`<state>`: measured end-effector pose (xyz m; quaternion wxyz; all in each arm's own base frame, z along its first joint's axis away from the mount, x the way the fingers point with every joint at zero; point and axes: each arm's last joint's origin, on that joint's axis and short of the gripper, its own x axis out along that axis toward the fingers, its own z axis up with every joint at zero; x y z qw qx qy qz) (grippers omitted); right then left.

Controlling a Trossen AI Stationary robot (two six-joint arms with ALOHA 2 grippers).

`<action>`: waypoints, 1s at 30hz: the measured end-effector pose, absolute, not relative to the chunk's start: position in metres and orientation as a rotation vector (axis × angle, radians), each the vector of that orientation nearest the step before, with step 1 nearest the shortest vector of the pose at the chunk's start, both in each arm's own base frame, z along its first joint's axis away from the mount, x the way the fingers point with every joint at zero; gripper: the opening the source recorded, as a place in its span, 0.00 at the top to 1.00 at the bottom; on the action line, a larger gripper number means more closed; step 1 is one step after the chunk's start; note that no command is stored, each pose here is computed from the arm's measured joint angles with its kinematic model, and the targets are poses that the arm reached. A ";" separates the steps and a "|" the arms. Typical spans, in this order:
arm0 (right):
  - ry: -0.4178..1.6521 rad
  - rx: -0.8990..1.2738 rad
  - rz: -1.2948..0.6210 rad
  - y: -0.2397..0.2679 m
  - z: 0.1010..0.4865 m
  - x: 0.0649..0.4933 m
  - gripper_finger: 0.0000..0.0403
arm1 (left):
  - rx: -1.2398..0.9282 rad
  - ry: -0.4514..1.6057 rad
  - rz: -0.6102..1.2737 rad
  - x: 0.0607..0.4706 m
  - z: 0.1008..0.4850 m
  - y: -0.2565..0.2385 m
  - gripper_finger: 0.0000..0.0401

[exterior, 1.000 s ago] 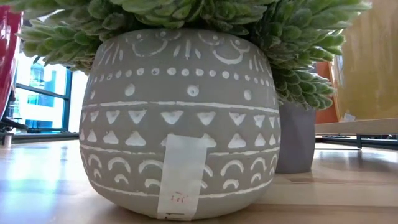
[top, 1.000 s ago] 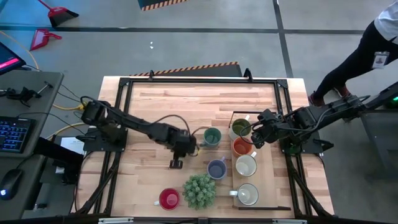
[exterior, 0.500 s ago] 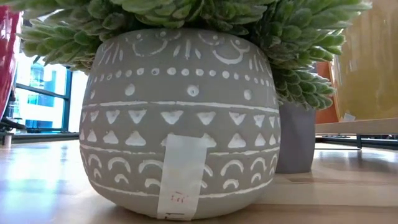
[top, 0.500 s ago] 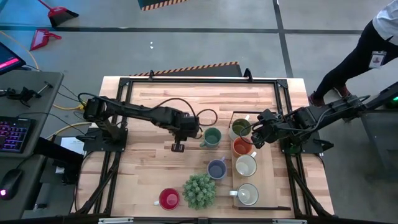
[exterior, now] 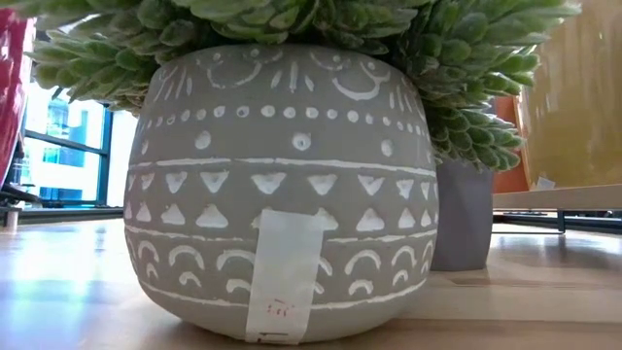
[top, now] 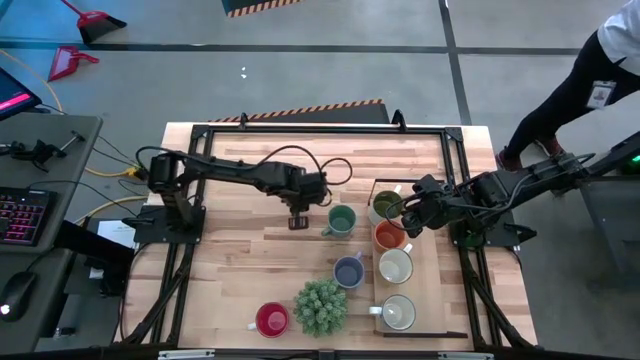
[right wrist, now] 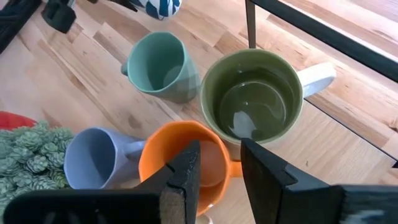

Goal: Place coffee mugs
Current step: Move the blue mug to the upper middle of the table

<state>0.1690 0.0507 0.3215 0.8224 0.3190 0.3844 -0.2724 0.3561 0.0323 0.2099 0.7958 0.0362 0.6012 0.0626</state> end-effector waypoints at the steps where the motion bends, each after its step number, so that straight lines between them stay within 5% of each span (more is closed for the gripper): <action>1: 0.818 0.679 -0.580 0.051 0.322 0.169 0.77 | 0.078 1.296 0.130 0.360 0.209 0.032 0.98; 30: 0.797 0.697 -0.562 0.052 0.323 0.171 0.77 | 0.185 1.259 0.053 0.427 0.224 0.083 0.98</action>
